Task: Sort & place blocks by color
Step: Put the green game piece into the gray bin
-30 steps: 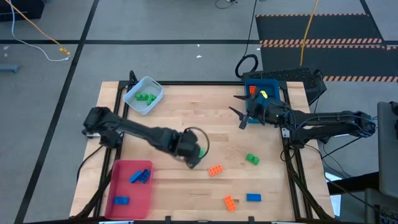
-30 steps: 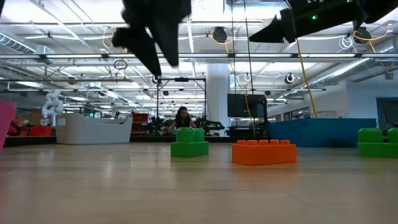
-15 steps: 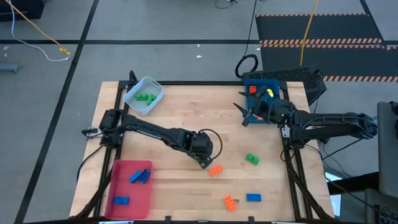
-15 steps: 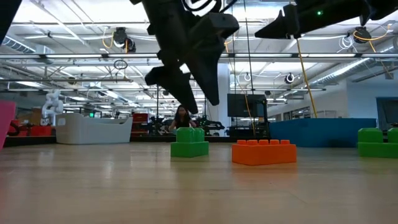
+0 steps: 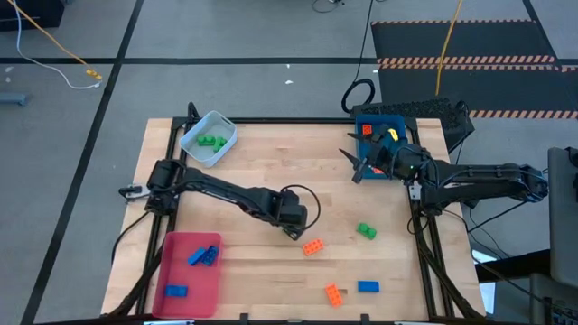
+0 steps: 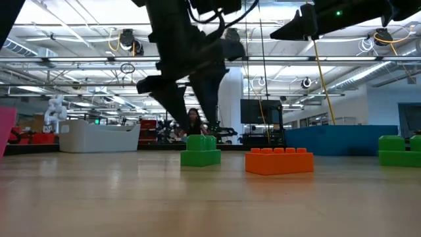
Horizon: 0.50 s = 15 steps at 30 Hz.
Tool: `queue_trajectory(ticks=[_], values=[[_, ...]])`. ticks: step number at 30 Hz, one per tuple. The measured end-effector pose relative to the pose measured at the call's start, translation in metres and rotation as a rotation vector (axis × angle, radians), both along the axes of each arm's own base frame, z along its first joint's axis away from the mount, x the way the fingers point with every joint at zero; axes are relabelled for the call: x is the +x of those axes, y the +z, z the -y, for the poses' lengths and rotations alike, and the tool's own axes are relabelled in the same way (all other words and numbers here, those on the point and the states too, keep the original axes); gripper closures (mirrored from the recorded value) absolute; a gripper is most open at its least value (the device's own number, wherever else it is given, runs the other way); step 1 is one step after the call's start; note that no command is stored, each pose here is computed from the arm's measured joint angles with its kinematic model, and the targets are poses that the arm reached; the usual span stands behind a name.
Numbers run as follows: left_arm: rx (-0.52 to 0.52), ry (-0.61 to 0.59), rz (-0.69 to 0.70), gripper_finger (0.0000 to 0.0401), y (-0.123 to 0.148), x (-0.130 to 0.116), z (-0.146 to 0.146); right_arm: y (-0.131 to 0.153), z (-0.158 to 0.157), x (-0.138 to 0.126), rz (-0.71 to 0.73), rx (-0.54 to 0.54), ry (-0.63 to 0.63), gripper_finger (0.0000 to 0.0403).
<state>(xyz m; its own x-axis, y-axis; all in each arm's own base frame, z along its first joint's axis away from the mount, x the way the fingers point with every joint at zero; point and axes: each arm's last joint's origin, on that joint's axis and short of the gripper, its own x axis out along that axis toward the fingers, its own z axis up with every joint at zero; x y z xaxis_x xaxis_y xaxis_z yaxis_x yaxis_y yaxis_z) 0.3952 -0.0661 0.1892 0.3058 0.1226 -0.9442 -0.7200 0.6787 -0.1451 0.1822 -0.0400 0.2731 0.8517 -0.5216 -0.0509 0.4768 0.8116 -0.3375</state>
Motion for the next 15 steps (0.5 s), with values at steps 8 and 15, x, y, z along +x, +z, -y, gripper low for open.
queue_trajectory(ticks=[8, 15], values=[[-0.029, -0.029, 0.06, 0.0106, -0.005, 0.008, 0.01, 0.0, 0.0, 0.0, 0.002, 0.004, 0.0, 0.0165], [-0.035, -0.013, -0.049, 0.0102, -0.034, 0.009, 0.011, 0.0, 0.0, 0.0, 0.001, 0.004, 0.001, 0.0165]])
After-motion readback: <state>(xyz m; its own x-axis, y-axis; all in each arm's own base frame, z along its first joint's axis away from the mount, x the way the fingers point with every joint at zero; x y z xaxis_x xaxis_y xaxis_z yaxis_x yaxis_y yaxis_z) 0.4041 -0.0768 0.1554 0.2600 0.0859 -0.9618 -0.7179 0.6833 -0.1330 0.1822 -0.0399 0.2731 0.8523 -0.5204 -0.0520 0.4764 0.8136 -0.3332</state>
